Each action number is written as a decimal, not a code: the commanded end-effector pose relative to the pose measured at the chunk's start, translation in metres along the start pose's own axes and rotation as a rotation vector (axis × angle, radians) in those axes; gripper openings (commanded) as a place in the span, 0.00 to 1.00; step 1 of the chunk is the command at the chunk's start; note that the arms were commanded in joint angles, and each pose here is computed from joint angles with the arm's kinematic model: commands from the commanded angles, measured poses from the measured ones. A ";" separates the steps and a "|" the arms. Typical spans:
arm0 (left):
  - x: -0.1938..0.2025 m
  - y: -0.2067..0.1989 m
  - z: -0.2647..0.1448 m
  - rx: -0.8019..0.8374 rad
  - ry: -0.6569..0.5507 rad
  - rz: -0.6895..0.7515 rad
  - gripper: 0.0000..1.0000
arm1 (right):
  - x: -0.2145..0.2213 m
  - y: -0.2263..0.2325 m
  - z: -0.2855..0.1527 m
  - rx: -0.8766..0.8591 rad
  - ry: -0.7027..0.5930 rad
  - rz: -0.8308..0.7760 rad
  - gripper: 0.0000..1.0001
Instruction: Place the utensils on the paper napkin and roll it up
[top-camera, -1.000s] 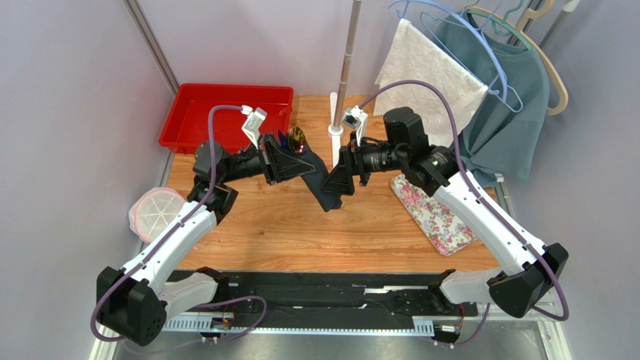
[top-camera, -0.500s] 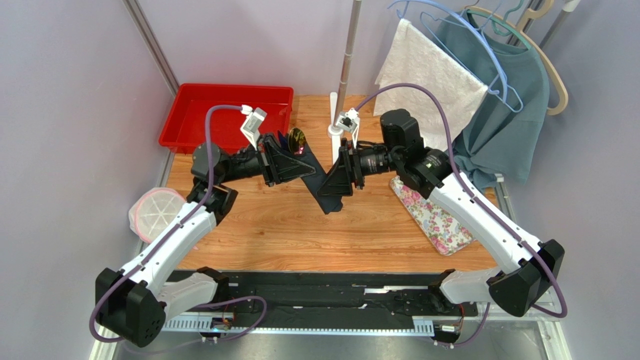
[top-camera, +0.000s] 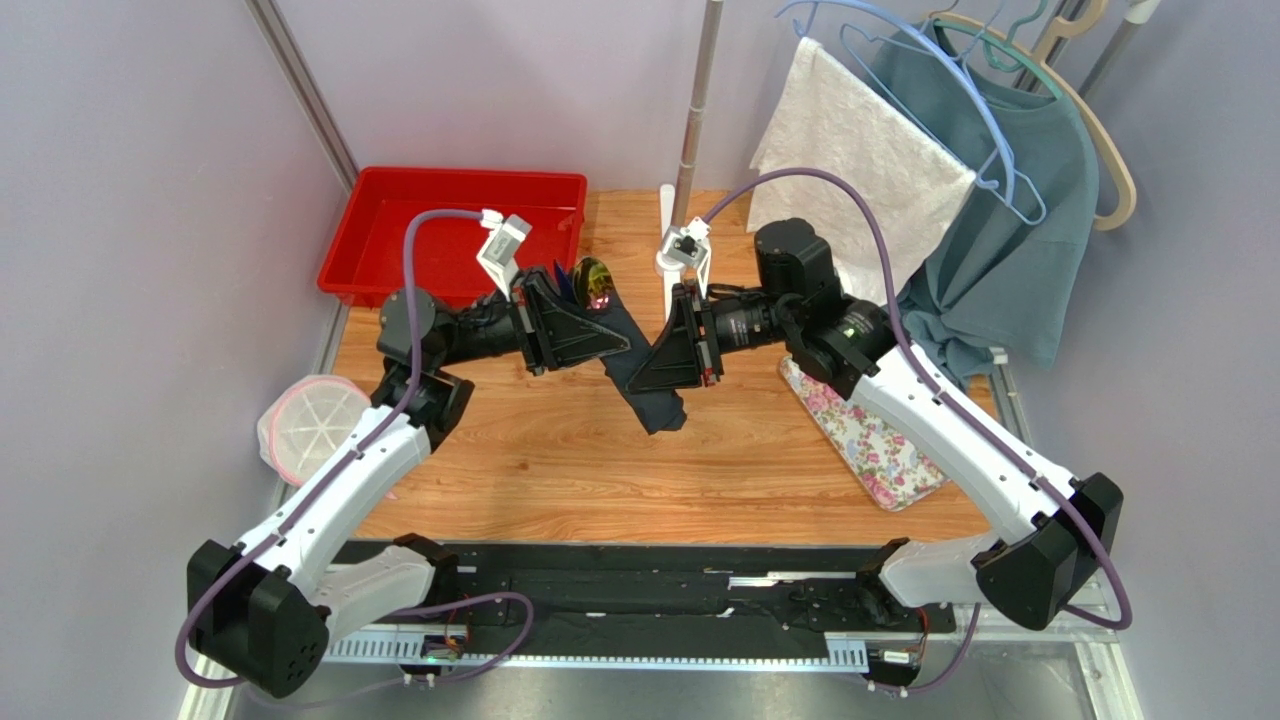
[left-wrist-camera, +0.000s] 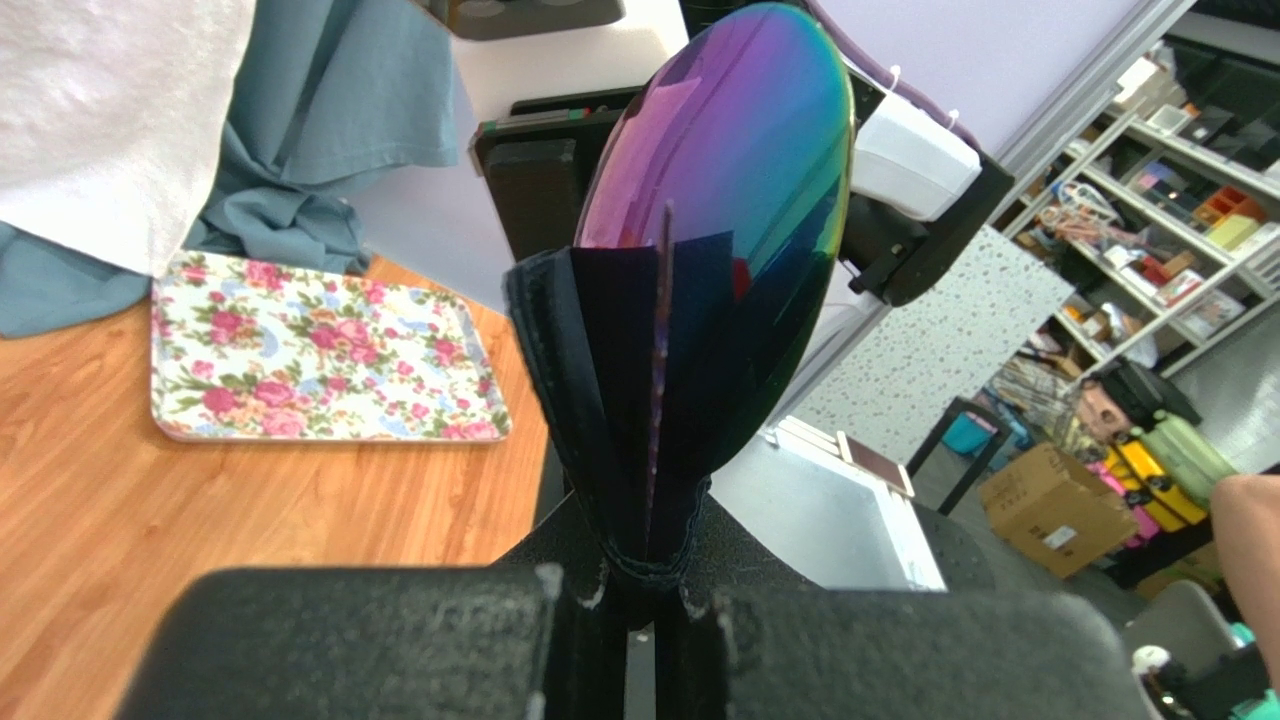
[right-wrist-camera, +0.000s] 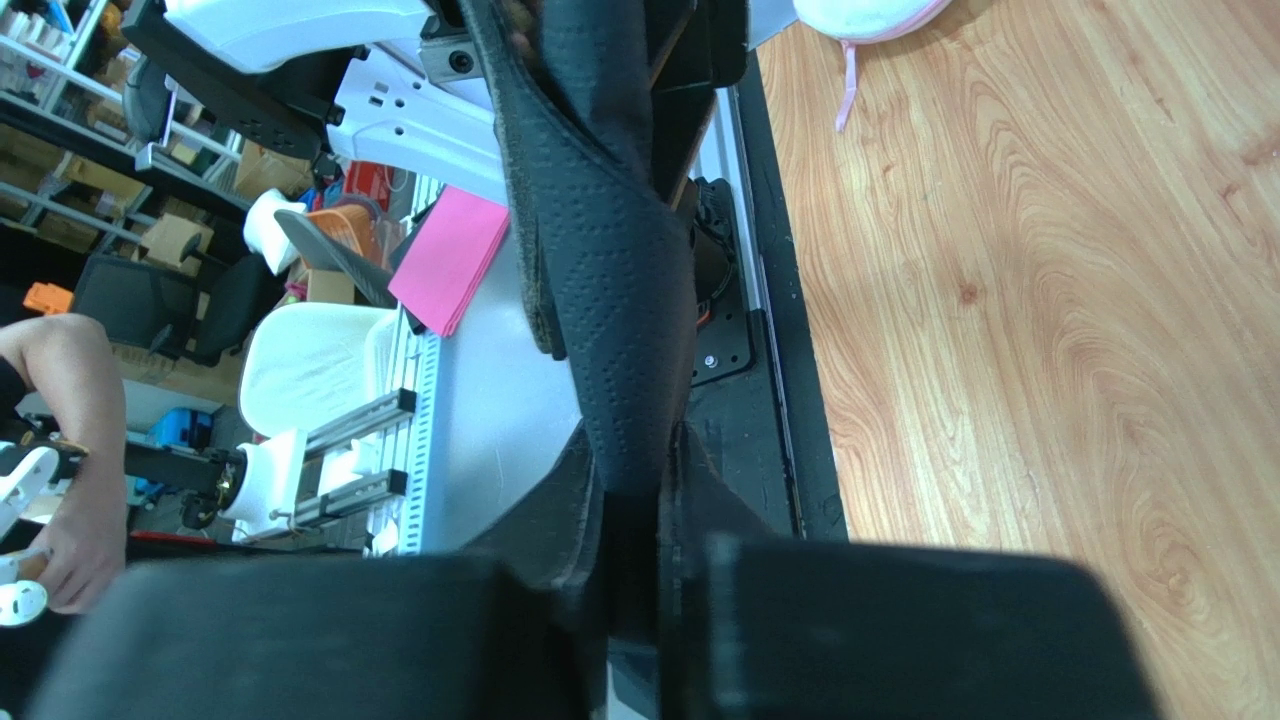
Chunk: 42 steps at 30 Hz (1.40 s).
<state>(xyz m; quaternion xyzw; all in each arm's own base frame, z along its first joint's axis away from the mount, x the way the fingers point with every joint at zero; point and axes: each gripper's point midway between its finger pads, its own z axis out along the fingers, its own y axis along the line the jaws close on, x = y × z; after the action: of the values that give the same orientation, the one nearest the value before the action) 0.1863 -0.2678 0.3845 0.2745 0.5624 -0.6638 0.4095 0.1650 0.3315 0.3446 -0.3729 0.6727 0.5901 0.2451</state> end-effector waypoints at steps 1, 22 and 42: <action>-0.025 -0.024 0.002 0.035 -0.064 0.137 0.00 | -0.010 0.008 0.000 -0.004 -0.033 0.009 0.00; -0.038 0.038 -0.023 -0.278 -0.186 -0.027 0.76 | -0.055 -0.001 -0.012 0.054 -0.195 0.073 0.00; -0.030 0.054 -0.039 -0.397 -0.288 -0.262 0.88 | -0.072 -0.011 0.007 0.026 -0.265 0.145 0.00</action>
<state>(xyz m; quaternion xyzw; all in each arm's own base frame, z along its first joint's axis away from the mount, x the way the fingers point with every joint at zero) 0.2368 -0.2255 0.3799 0.0592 0.6364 -0.6200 0.4551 0.2181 0.3458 0.3700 -0.2325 0.6976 0.6213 0.2707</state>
